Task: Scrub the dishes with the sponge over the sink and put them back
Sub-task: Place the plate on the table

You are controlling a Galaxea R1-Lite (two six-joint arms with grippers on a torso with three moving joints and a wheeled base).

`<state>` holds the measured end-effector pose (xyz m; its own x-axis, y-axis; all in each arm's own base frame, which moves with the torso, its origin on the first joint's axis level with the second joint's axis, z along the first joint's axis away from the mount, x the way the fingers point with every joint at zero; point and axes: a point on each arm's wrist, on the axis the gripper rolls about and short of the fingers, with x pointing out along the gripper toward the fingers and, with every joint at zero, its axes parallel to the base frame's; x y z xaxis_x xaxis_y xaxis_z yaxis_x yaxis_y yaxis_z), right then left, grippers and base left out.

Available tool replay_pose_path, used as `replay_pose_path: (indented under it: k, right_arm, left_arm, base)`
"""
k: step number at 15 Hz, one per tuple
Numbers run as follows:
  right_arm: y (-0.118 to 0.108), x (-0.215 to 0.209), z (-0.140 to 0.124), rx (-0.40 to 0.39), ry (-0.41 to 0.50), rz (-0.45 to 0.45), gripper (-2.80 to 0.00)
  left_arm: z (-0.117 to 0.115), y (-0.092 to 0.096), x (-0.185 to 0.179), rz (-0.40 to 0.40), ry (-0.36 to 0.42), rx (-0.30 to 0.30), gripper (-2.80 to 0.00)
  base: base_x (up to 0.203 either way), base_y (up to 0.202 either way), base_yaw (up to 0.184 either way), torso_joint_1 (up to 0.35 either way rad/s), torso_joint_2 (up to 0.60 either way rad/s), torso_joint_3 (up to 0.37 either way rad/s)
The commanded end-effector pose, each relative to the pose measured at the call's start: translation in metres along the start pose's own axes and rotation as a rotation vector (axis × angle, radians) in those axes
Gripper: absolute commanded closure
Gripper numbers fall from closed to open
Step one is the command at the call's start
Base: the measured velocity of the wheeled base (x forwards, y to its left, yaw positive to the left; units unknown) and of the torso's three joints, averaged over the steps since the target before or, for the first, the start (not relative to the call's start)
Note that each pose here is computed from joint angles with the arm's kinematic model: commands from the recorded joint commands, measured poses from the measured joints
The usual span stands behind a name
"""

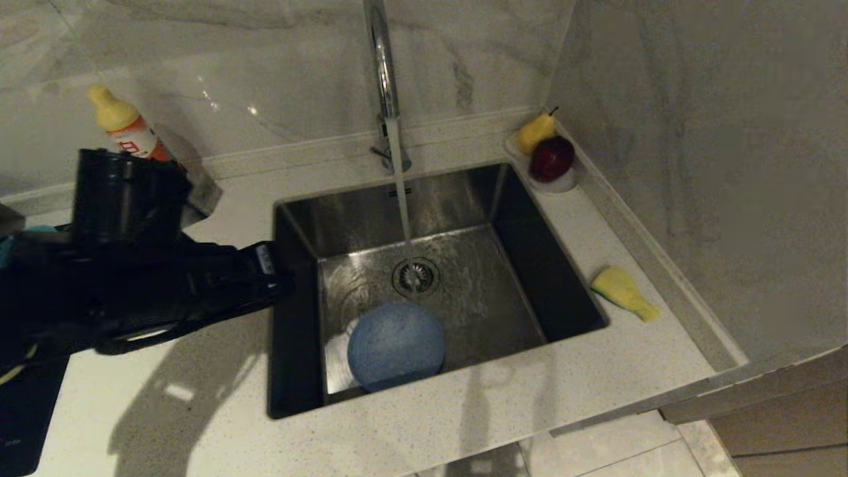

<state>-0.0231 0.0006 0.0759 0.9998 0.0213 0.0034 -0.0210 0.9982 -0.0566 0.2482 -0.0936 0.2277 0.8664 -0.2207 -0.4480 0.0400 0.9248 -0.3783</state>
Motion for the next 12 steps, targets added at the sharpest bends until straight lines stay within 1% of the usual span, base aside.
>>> replay_pose_path:
  k: [1, 3, 4, 6, 8, 10, 12]
  right_arm:
    - [0.000, 0.000, 0.000, 0.000, 0.002, 0.000, 0.00]
    - [0.000, 0.000, 0.000, -0.001, 0.002, 0.000, 0.00]
    - [0.000, 0.000, 0.000, 0.000, 0.002, 0.000, 0.00]
    - [0.000, 0.000, 0.000, 0.000, 0.002, 0.000, 0.00]
    - [0.000, 0.000, 0.000, 0.000, 0.002, 0.000, 0.00]
    - [0.000, 0.000, 0.000, 0.000, 0.002, 0.000, 0.00]
    - [0.000, 0.000, 0.000, -0.001, 0.002, 0.000, 0.00]
  left_arm:
    - [-0.005, -0.006, 0.063, -0.025, 0.118, -0.001, 0.00]
    - [-0.003, -0.008, 0.099, -0.043, 0.153, 0.006, 0.00]
    - [-0.002, -0.008, 0.116, -0.044, 0.162, 0.023, 0.00]
    - [-0.002, -0.001, 0.139, -0.034, 0.172, 0.086, 0.00]
    - [-0.003, 0.015, 0.158, -0.013, 0.186, 0.151, 0.00]
    - [-0.004, 0.031, 0.168, -0.049, 0.221, 0.166, 0.00]
    - [-0.006, 0.042, 0.179, -0.089, 0.218, 0.198, 0.00]
  base:
    - [0.000, 0.000, 0.000, 0.000, 0.00, 0.000]
    - [0.000, 0.000, 0.000, 0.000, 0.00, 0.000]
    - [0.000, 0.000, 0.000, 0.000, 0.00, 0.000]
    - [0.000, 0.000, 0.000, 0.000, 0.00, 0.000]
    - [0.000, 0.000, 0.000, 0.000, 0.00, 0.000]
    - [0.000, 0.000, 0.000, 0.000, 0.00, 0.000]
    - [0.000, 0.000, 0.000, 0.000, 0.00, 0.000]
